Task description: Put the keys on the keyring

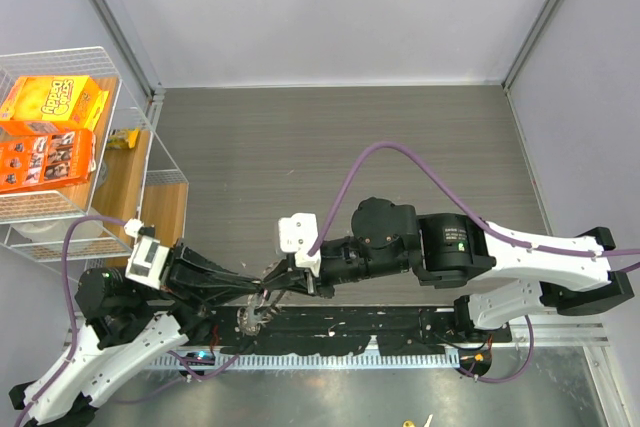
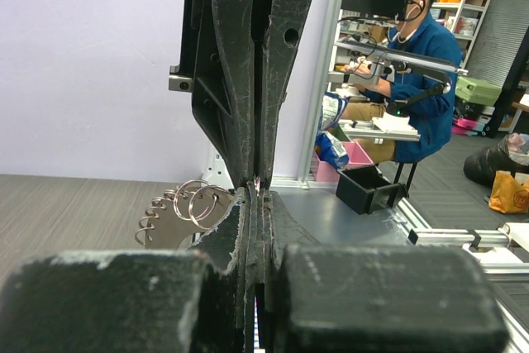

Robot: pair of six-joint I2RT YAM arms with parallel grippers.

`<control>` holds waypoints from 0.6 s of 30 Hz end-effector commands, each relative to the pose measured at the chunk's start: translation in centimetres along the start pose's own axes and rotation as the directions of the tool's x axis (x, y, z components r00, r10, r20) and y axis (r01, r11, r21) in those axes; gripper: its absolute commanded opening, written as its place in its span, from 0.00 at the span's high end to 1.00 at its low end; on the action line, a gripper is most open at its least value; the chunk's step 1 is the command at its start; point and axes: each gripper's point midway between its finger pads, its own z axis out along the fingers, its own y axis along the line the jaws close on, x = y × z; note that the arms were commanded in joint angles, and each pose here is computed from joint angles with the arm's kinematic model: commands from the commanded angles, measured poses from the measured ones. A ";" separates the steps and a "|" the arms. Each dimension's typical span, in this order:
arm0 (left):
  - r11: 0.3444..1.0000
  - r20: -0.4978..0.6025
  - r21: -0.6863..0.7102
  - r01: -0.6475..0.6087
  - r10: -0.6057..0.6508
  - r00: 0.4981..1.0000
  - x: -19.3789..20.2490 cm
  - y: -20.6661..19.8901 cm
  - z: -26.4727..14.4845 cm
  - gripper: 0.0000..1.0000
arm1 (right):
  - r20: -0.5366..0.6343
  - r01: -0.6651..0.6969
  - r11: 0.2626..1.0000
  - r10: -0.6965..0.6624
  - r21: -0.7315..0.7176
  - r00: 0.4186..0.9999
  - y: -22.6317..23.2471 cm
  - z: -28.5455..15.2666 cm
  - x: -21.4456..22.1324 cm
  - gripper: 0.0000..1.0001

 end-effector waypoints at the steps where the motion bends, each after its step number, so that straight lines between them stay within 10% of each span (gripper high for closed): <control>1: 0.998 0.075 0.023 -0.057 0.056 0.996 -2.1 -1.0 -0.1 1.00 | 0.065 -0.002 1.000 0.002 0.008 0.998 0.0 -0.9 -2.2 0.89; 18: 0.998 0.087 0.018 -0.062 0.060 0.994 -2.3 -0.9 0.0 1.00 | 0.076 -0.015 1.000 0.016 -0.013 0.997 0.5 -1.6 -1.5 0.84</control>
